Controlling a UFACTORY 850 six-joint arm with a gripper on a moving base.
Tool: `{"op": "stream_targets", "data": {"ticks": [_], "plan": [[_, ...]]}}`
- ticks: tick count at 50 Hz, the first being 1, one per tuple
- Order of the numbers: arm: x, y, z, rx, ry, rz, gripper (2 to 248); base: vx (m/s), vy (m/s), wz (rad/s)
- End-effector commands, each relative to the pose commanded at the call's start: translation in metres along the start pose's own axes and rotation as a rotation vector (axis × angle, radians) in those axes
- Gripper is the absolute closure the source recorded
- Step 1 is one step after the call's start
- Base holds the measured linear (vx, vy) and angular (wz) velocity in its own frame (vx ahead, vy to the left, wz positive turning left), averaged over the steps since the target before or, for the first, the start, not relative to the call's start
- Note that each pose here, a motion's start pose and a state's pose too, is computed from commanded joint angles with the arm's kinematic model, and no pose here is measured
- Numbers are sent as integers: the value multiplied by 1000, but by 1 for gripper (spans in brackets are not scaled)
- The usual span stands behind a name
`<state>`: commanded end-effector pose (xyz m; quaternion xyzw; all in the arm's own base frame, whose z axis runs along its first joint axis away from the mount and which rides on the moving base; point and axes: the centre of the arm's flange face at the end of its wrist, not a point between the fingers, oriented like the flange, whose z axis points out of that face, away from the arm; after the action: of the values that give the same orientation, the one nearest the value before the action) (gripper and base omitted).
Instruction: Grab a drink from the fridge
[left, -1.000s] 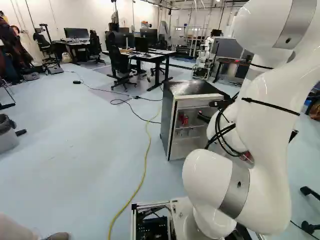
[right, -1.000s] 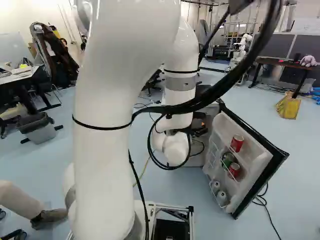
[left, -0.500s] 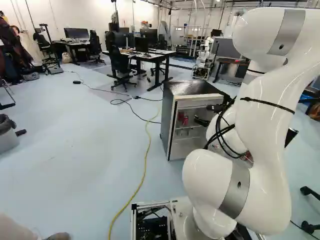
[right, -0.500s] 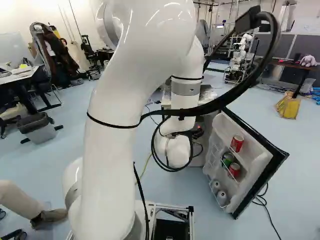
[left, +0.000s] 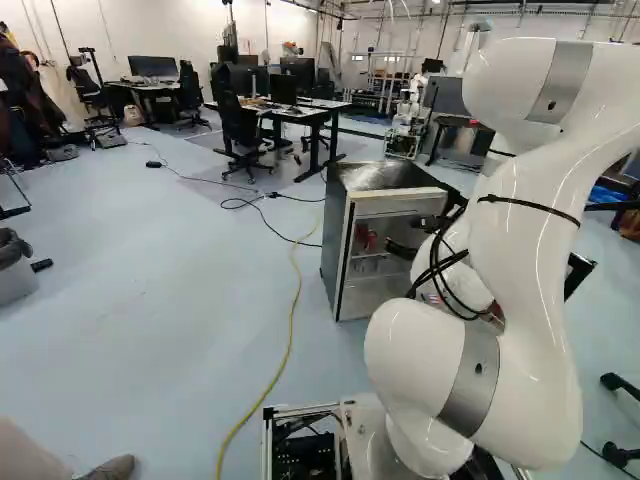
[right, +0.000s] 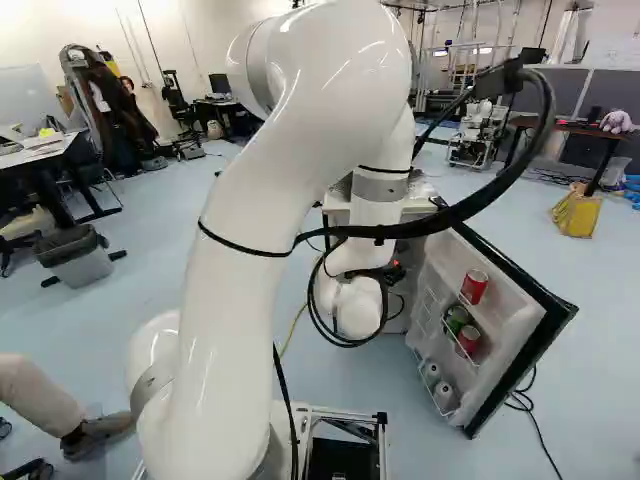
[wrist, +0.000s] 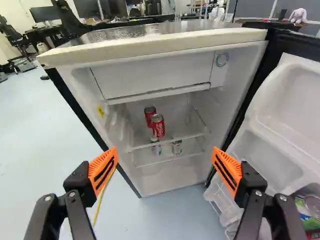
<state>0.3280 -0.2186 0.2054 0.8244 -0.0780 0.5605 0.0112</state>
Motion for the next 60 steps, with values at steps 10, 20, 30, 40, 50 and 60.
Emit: {"op": "stream_targets", "data": {"ticks": [10,20,30,40,50,60], "plan": [[-9,2,10,7,-14,7,3,0,0,0],[-19,4,19,13,-28,13,3,0,0,0],[-29,6,28,20,-40,19,3,0,0,0],[-39,6,38,42,-51,19,3,0,0,0],[-49,6,48,70,-61,18,3,0,0,0],[-59,6,58,96,-65,18,3,0,0,0]]}}
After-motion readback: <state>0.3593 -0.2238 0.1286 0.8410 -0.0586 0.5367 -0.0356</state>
